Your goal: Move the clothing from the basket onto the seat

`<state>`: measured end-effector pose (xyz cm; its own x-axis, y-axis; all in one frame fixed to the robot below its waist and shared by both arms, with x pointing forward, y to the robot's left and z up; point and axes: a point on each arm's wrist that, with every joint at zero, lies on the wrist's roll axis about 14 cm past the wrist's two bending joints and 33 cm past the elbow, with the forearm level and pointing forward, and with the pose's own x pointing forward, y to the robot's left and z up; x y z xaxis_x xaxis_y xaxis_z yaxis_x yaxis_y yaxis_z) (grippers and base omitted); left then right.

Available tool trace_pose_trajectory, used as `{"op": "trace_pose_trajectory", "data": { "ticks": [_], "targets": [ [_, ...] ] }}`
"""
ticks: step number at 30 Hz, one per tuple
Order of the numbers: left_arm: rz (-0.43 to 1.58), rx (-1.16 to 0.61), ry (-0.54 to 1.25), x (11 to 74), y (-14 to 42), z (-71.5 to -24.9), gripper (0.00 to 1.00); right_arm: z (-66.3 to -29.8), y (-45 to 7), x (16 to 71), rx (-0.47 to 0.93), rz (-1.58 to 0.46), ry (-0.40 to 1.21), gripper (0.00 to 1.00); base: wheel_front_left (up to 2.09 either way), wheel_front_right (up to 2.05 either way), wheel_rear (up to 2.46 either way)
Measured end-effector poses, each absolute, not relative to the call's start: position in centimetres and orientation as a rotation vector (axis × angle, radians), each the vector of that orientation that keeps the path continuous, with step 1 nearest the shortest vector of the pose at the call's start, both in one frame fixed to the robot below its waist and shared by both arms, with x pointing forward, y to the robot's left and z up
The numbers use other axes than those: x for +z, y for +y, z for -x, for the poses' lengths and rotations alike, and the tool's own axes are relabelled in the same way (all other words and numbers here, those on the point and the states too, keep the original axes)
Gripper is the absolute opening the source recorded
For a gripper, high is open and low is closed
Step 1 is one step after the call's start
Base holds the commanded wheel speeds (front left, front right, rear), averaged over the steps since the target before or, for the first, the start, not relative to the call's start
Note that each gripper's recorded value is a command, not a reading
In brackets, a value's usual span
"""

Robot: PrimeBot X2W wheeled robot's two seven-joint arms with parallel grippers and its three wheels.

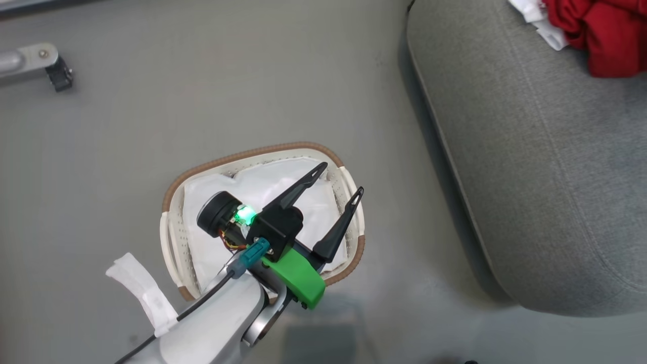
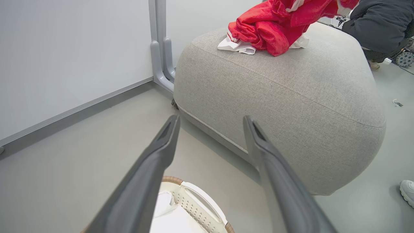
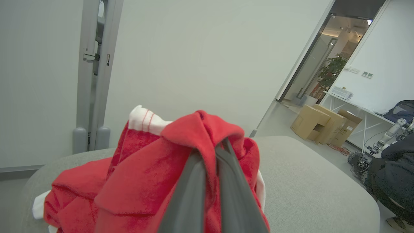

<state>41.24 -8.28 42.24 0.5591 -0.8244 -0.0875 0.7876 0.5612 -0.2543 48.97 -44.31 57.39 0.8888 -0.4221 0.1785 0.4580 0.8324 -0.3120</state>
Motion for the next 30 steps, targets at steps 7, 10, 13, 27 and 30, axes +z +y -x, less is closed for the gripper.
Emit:
{"op": "trace_pose_trajectory", "data": {
  "ticks": [7, 10, 13, 27, 30],
  "targets": [
    [0.191, -0.916, 0.248, 40.3, -6.9, -41.9, 1.00, -48.7, -42.4, 46.8, -0.440, 0.255, 0.135, 0.00, 0.00, 0.00, 0.00],
    [0.191, -0.907, 0.259, 39.8, -6.7, -42.0, 1.00, -48.7, -41.7, 45.3, -0.433, 0.234, 0.159, 0.00, 0.00, 0.00, 0.00],
    [0.186, -0.905, 0.260, 39.6, -6.6, -42.1, 1.00, -48.4, -41.1, 44.8, -0.426, 0.225, 0.166, 0.14, 0.00, 0.00, 0.00],
    [0.225, -0.896, 0.217, 42.0, -7.6, -42.1, 1.00, -45.5, -39.3, 46.6, -0.410, 0.224, 0.110, 1.00, 0.00, 0.00, 0.00],
    [0.238, -0.881, 0.214, 42.6, -7.6, -41.7, 1.00, -44.6, -38.6, 46.7, -0.400, 0.214, 0.106, 1.00, 0.00, 0.00, 0.00]
  ]
}}
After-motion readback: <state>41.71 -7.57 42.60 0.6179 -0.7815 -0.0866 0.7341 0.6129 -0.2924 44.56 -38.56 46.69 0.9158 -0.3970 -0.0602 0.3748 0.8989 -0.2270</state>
